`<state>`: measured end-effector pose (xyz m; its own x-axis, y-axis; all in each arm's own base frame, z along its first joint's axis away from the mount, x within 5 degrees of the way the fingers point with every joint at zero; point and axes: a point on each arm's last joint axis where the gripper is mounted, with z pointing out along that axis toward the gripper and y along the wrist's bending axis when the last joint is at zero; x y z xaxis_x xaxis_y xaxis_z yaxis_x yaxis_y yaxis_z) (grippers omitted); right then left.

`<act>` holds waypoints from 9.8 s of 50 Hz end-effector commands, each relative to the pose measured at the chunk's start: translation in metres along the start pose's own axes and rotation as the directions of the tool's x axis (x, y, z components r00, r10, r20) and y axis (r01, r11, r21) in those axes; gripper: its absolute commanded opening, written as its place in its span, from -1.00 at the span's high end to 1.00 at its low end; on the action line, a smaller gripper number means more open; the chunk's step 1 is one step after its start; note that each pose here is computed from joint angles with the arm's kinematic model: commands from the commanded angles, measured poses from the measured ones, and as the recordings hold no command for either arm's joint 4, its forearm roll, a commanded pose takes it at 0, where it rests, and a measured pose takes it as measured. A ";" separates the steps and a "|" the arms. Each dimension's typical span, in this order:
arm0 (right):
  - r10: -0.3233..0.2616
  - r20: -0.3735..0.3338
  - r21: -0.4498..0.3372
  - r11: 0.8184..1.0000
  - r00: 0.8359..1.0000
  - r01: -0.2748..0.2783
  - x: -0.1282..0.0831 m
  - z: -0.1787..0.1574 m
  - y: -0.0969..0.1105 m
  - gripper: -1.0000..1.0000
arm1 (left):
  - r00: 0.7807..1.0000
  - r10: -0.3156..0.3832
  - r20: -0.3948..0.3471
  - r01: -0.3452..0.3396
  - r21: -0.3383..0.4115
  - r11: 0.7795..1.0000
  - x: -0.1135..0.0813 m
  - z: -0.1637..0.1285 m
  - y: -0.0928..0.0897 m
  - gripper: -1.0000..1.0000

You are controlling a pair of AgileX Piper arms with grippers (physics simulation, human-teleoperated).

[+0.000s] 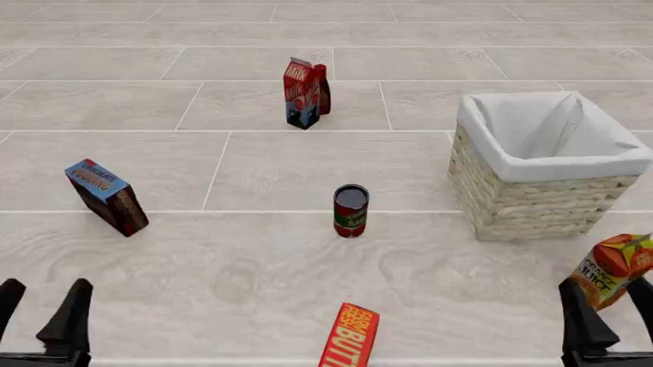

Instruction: Pick the tomato sauce and place it in the basket.

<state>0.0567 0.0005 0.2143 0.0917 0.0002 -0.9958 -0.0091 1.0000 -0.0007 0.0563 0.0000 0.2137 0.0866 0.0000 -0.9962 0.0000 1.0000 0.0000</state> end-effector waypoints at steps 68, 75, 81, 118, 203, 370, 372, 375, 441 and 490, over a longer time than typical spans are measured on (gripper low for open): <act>-0.222 -0.187 -0.368 0.919 0.957 0.141 -0.030 0.139 0.067 -1.00 | 1.000 0.000 -0.001 0.000 0.000 1.000 -0.001 0.000 0.000 -1.00; -0.225 -0.193 -0.409 0.903 0.955 0.130 -0.021 0.150 0.082 -1.00 | 1.000 0.000 -0.001 0.000 0.000 1.000 -0.001 0.000 0.000 -1.00; -0.227 -0.189 -0.422 0.897 0.955 0.130 -0.019 0.158 0.088 -1.00 | 1.000 0.000 -0.001 0.000 0.000 1.000 -0.001 0.000 0.000 -1.00; -0.247 -0.270 -0.461 0.882 0.930 0.101 0.049 0.215 0.127 -1.00 | 1.000 0.000 -0.001 0.000 0.000 1.000 -0.001 0.000 0.000 -1.00; -0.317 -0.345 -0.525 0.846 0.883 0.098 0.137 0.276 0.181 -1.00 | 1.000 0.000 -0.001 0.000 0.000 1.000 -0.001 0.000 0.000 -1.00; -0.297 -0.310 -0.224 0.946 0.903 0.235 -0.192 0.232 0.036 1.00 | 1.000 0.000 -0.001 0.000 0.000 1.000 -0.001 0.000 0.000 -1.00; -0.299 -0.312 -0.219 0.946 0.902 0.238 -0.192 0.232 0.035 1.00 | 1.000 0.000 -0.001 0.000 0.000 1.000 -0.001 0.000 0.000 -1.00; -0.292 -0.316 -0.192 0.951 0.903 0.240 -0.191 0.235 0.028 1.00 | 1.000 0.000 -0.001 0.000 0.000 1.000 -0.001 0.000 0.000 -1.00; -0.142 -0.440 0.066 0.980 0.887 0.190 -0.092 0.320 -0.056 1.00 | 1.000 0.000 -0.001 0.000 0.000 1.000 -0.001 0.000 0.000 -1.00; -0.099 -0.520 0.109 0.977 0.848 0.181 -0.045 0.338 -0.082 1.00 | 1.000 0.000 -0.001 0.000 0.000 1.000 -0.001 0.000 0.000 -1.00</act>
<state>0.3906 -0.0767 0.2929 -0.4372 -0.1160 -0.8918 0.1076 0.9778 -0.1799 0.0566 0.0000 0.2144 0.0858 0.0000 -0.9963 0.0000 1.0000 0.0000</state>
